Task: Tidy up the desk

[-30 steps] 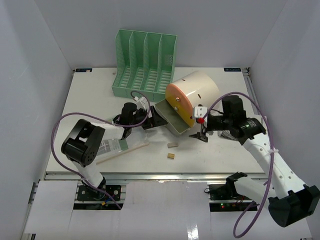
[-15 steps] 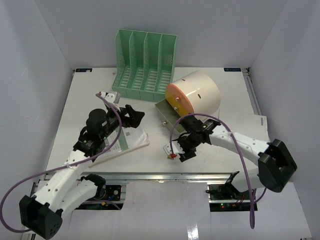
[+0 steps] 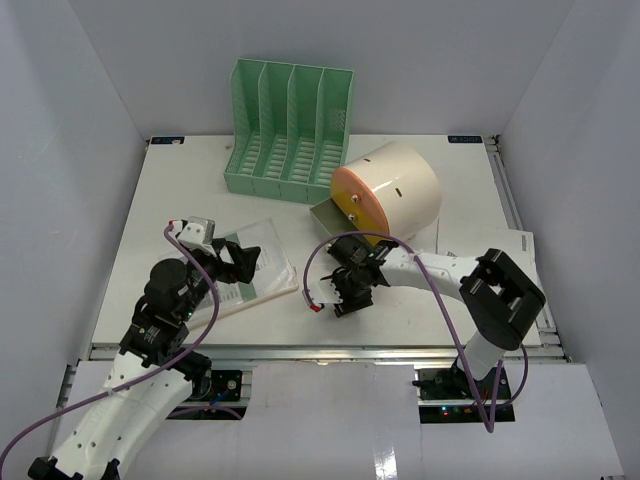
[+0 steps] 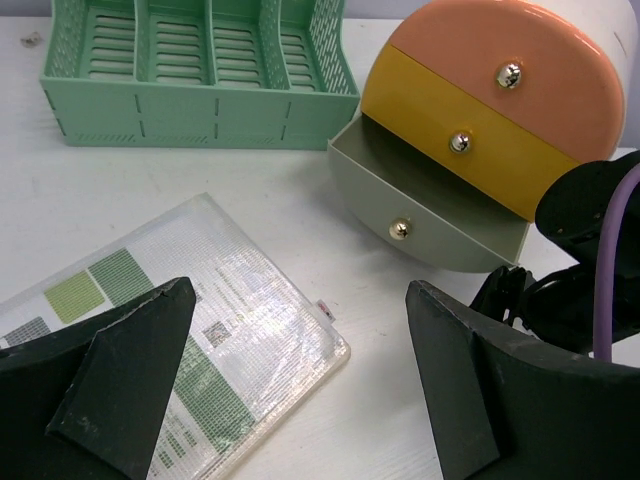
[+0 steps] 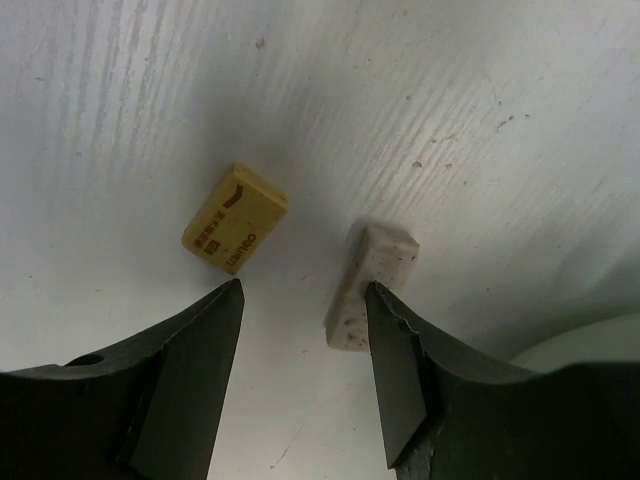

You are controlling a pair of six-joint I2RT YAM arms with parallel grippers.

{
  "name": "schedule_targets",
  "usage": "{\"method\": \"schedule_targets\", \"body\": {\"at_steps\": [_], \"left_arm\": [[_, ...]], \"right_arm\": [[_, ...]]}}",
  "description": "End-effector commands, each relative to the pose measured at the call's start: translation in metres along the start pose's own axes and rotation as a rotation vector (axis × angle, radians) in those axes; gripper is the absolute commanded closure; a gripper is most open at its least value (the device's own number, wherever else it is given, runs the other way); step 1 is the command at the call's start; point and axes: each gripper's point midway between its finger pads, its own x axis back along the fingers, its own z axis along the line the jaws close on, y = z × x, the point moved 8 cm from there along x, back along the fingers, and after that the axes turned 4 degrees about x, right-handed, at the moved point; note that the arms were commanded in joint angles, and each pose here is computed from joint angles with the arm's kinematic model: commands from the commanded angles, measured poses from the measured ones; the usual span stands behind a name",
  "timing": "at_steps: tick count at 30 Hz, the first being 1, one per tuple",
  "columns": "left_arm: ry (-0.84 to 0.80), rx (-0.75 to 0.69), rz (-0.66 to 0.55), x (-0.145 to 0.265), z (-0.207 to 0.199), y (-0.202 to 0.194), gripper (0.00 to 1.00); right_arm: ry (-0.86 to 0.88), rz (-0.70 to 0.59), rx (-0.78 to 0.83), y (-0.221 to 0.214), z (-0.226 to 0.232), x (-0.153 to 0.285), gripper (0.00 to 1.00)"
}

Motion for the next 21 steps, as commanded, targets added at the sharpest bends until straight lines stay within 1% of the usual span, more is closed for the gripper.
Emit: {"method": "schedule_targets", "body": {"at_steps": [1,6,16,18,21], "left_arm": [[0.047,-0.016,-0.012,0.003,0.005,0.003,0.02],[0.044,-0.015,-0.017,0.004,0.005,0.004,0.02],[0.037,-0.016,-0.015,0.005,0.004,0.004,0.02],[0.035,-0.015,-0.014,0.005,0.004,0.004,0.02],[0.033,-0.016,-0.015,0.005,0.004,0.004,0.02]], "right_arm": [[-0.088,0.027,-0.009,0.004,-0.019,0.005,0.4],[-0.091,0.061,-0.029,0.0,-0.023,-0.003,0.38],[-0.078,0.092,-0.055,-0.004,-0.026,-0.012,0.39],[-0.076,0.095,-0.063,-0.005,-0.027,-0.013,0.41],[-0.059,0.102,-0.083,-0.009,-0.026,-0.019,0.51]]}}
